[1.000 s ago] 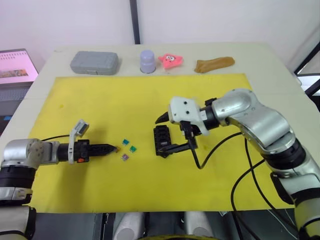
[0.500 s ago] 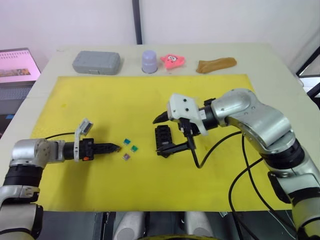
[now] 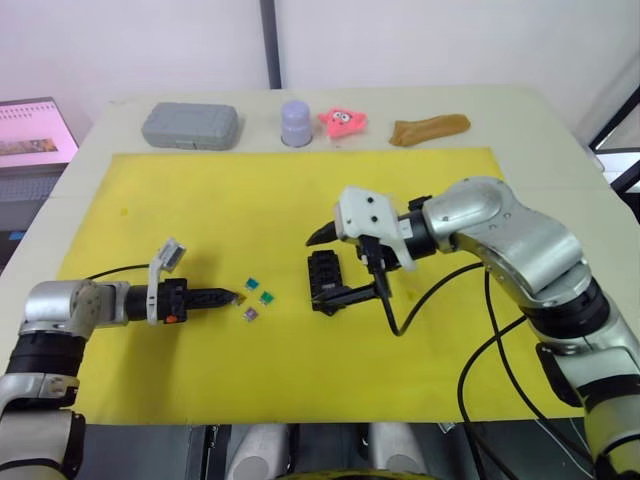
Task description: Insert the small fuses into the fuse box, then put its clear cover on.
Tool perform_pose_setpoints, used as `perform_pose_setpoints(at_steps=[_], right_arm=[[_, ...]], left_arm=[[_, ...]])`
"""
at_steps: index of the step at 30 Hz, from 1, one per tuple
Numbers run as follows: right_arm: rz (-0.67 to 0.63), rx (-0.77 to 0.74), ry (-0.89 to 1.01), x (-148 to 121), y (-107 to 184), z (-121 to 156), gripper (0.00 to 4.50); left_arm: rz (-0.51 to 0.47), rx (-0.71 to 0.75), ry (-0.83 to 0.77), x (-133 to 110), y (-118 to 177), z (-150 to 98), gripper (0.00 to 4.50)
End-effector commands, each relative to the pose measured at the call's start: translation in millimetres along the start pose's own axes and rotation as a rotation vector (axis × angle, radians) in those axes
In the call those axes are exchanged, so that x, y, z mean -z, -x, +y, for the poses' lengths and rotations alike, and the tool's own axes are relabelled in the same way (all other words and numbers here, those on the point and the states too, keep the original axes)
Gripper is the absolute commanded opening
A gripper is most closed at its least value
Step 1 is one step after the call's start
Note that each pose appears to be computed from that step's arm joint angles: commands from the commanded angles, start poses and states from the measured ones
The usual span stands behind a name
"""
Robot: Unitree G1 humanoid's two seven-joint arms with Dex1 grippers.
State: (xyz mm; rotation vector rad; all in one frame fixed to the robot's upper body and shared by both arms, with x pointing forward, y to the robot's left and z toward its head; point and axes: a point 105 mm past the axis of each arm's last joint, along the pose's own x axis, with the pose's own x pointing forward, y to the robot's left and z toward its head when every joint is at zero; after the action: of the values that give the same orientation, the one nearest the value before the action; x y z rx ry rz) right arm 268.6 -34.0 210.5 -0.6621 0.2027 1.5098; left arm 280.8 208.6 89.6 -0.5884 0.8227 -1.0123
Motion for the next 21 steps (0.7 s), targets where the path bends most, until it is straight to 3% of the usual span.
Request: perform_pose_setpoints(at_steps=[1,13,21], right_arm=[[-0.013,0.016,0.055,-10,4,-2,4.5],[-0.01,0.027,0.054,-8,6,-3,4.5],[-0.015,0.024,0.017,-6,7,-3,4.5]], left_arm=[[0.028,-0.035,-0.013,6,3,4,0.03],[-0.002,-0.051,-0.052,-3,14,1,0.03],[-0.063,0.019,-0.14,-20,26,-31,0.03]])
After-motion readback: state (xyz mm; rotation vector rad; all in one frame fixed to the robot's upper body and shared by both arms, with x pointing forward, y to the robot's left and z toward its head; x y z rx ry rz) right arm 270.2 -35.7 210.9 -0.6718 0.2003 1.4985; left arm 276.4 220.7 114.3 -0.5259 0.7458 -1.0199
